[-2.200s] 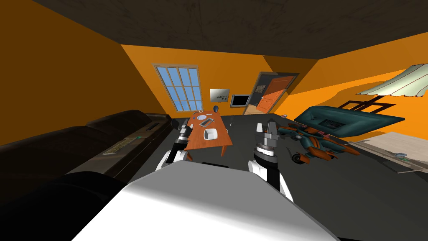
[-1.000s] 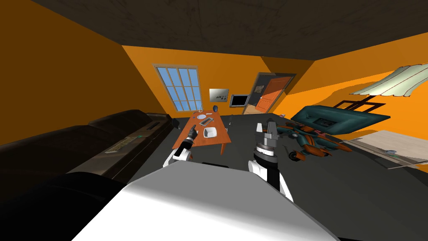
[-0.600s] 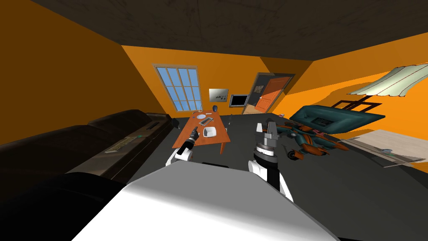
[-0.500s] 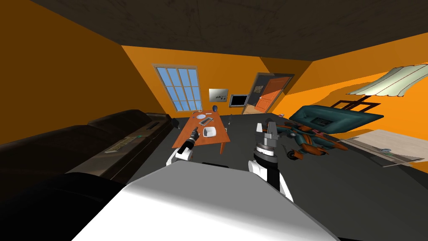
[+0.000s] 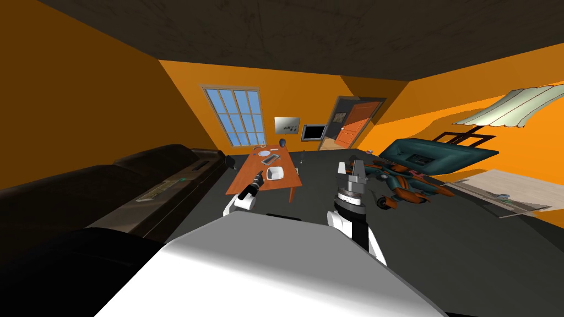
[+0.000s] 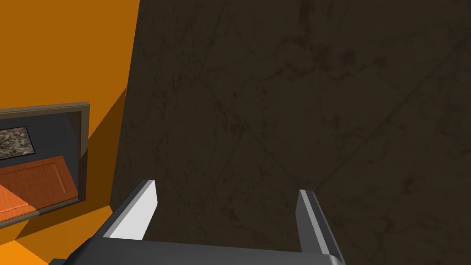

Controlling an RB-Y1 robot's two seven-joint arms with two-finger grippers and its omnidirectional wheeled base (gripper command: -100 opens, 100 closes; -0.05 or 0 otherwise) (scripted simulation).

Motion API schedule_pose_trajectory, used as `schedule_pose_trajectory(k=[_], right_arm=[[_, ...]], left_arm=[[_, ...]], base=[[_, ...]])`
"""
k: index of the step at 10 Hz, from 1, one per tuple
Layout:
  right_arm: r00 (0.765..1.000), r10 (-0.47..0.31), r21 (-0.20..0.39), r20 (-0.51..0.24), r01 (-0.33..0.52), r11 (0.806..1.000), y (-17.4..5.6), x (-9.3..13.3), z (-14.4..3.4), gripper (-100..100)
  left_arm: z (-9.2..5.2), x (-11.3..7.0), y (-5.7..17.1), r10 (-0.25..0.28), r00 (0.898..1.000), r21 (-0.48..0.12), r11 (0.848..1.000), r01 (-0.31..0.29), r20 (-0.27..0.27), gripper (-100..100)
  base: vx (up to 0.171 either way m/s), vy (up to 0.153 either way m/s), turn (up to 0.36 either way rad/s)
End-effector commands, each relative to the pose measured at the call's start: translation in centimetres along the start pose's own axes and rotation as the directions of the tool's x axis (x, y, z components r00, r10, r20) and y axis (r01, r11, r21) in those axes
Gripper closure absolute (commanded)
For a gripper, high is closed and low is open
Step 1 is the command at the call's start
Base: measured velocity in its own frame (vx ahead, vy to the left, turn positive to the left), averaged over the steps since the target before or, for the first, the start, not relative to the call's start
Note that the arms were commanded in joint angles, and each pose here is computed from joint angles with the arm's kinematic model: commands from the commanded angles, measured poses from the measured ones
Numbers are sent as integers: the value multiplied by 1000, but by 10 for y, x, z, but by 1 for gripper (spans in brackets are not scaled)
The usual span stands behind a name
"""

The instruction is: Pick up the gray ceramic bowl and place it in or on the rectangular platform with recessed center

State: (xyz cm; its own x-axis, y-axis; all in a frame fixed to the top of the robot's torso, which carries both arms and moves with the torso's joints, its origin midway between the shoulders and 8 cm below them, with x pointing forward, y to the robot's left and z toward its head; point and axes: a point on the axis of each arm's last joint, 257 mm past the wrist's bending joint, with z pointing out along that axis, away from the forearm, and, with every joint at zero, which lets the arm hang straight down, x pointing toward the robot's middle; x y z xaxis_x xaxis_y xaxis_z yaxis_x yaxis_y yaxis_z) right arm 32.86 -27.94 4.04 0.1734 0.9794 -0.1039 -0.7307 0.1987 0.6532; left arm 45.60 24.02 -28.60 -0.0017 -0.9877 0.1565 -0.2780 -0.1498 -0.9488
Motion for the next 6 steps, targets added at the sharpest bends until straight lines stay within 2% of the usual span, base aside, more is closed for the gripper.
schedule_pose_trajectory(k=[1,2,3,5,6], right_arm=[[1000,0,0,0,0,1000,0,0,0,0],[1000,0,0,0,0,1000,0,0,0,0],[1000,0,0,0,0,1000,0,0,0,0],[1000,0,0,0,0,1000,0,0,0,0],[1000,0,0,0,0,1000,0,0,0,0]], left_arm=[[1,-2,9,-7,1000,-32,999,7,5,-100],[4,-3,22,-19,1000,-78,997,20,13,-100],[4,-3,24,-19,1000,-82,996,20,14,-100],[9,-7,47,-40,999,-161,986,45,33,-100],[8,-8,51,-40,999,-176,983,46,38,-100]], base=[[6,-23,-7],[15,-28,-13],[16,-26,-7],[32,-37,-20],[37,-42,-7]])
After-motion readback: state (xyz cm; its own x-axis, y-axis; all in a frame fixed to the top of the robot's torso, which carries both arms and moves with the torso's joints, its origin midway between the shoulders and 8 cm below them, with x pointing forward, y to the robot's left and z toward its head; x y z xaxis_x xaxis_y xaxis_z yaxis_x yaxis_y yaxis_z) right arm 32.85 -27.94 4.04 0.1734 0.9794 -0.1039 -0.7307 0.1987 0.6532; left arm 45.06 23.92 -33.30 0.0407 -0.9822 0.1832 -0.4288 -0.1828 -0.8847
